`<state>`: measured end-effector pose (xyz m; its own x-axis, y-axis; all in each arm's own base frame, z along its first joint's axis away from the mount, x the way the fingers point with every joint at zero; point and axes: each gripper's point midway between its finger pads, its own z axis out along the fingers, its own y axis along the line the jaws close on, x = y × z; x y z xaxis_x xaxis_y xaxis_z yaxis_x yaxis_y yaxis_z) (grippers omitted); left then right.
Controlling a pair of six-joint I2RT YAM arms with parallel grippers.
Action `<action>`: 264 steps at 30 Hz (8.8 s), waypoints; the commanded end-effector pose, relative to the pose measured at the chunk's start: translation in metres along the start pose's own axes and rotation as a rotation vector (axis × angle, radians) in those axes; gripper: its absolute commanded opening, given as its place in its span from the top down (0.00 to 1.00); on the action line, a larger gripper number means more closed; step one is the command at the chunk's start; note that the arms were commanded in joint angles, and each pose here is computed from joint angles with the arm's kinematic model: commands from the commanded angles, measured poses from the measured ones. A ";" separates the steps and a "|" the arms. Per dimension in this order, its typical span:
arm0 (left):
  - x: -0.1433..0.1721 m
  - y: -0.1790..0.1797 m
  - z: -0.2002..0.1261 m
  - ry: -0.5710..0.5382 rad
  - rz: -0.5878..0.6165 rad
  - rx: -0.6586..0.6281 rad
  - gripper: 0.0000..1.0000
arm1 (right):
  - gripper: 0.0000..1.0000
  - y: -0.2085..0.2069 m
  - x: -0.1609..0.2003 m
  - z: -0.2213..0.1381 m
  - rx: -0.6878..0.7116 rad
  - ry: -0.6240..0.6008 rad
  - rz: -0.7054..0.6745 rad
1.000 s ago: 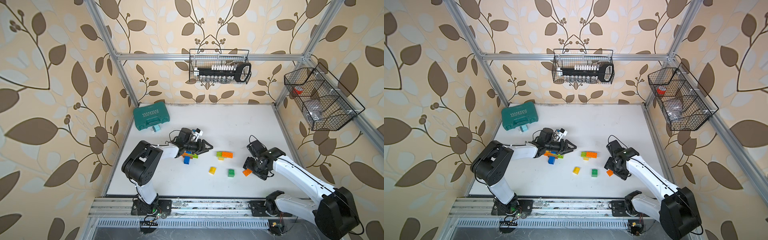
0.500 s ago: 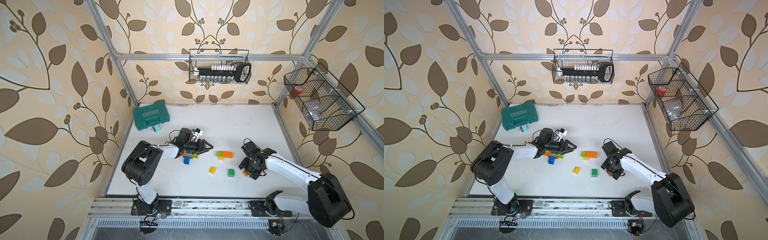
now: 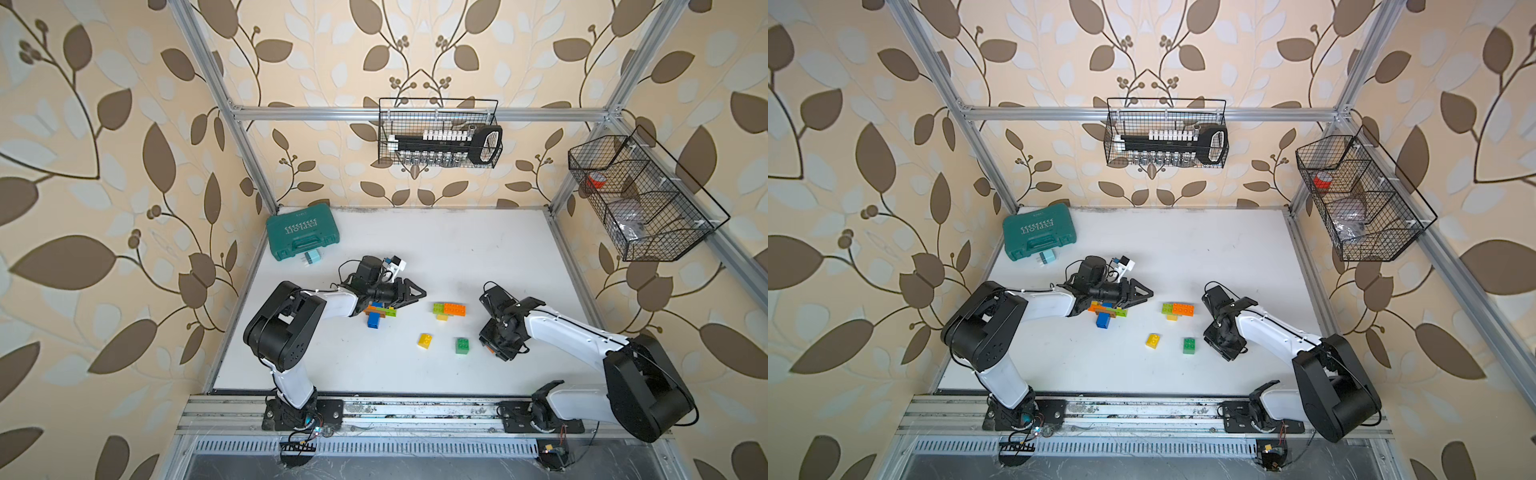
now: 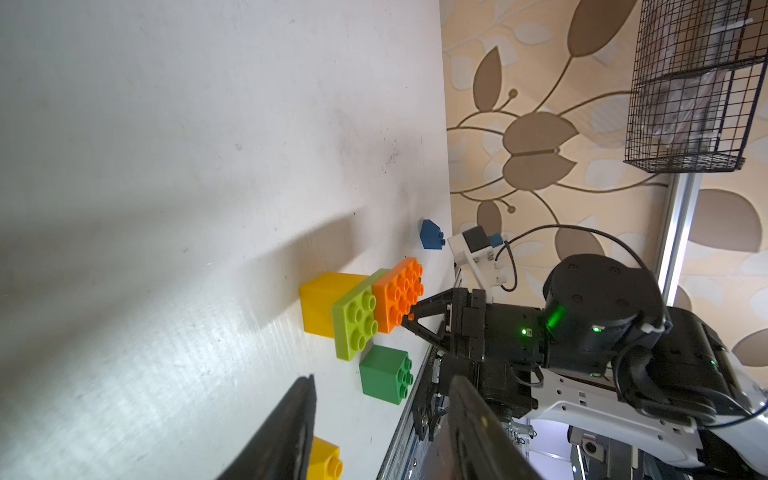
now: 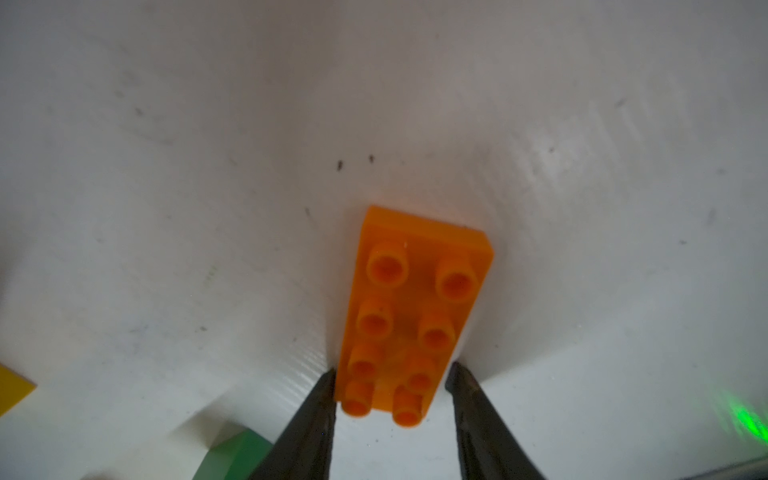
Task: Assemble a fork with lego
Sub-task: Adjust the lego brick at the center of the board, then pick up the lego brick from the center of the board, then assemble the lego brick with the lego brick.
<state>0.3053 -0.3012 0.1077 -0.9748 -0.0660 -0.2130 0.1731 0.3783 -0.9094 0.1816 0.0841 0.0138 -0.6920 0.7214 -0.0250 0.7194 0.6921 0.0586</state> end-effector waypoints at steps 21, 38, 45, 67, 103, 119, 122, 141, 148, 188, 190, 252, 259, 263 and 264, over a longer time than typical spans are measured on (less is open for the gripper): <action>-0.004 0.005 -0.002 0.003 -0.010 0.025 0.50 | 0.69 0.035 -0.022 0.000 0.054 -0.010 -0.684; -0.003 0.007 -0.002 0.015 -0.009 0.021 0.50 | 0.41 0.033 -0.042 -0.012 0.148 -0.113 -0.598; -0.003 0.006 -0.004 0.017 -0.006 0.025 0.50 | 0.45 0.026 -0.041 -0.003 0.178 -0.129 -0.519; -0.002 0.011 -0.003 0.018 -0.019 0.021 0.50 | 0.54 0.025 -0.026 -0.001 0.143 -0.060 -0.572; -0.027 -0.006 -0.022 -0.009 0.010 -0.021 0.52 | 0.75 0.125 -0.027 -0.140 -0.370 -0.338 -1.228; -0.040 -0.006 -0.070 -0.085 -0.045 -0.037 0.51 | 0.77 0.176 0.017 -0.107 -0.206 -0.143 -1.977; -0.040 -0.003 -0.071 -0.088 -0.048 -0.042 0.51 | 0.77 0.182 0.025 -0.100 -0.200 -0.113 -2.024; -0.038 0.011 -0.071 -0.083 -0.085 -0.029 0.50 | 0.78 0.186 0.031 -0.060 -0.131 0.035 -2.024; -0.037 0.013 -0.071 -0.083 -0.086 -0.029 0.50 | 0.78 0.183 0.026 -0.050 -0.105 0.037 -2.031; -0.036 0.017 -0.073 -0.080 -0.093 -0.038 0.50 | 0.81 0.127 0.025 -0.008 0.002 0.127 -2.143; -0.036 0.017 -0.074 -0.083 -0.093 -0.039 0.50 | 0.81 0.122 0.028 -0.004 0.015 0.149 -2.147; -0.044 0.011 -0.083 -0.111 -0.047 -0.085 0.42 | 0.42 0.189 0.002 -0.103 -0.217 -0.265 -1.826; -0.044 0.000 -0.083 -0.121 -0.002 -0.106 0.42 | 0.42 0.155 -0.003 -0.123 -0.201 -0.224 -1.482; -0.039 -0.012 -0.075 -0.119 0.043 -0.117 0.42 | 0.43 0.122 0.012 -0.125 -0.249 -0.134 -1.249; -0.037 -0.013 -0.073 -0.120 0.047 -0.115 0.42 | 0.45 0.114 0.019 -0.125 -0.267 -0.107 -1.211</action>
<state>0.3258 -0.2275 0.1280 -0.9650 -0.1704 -0.1994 0.0934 0.4870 -0.8684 0.2764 0.1828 0.1517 -0.7471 -0.5509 -0.3718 -0.5979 0.8014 0.0140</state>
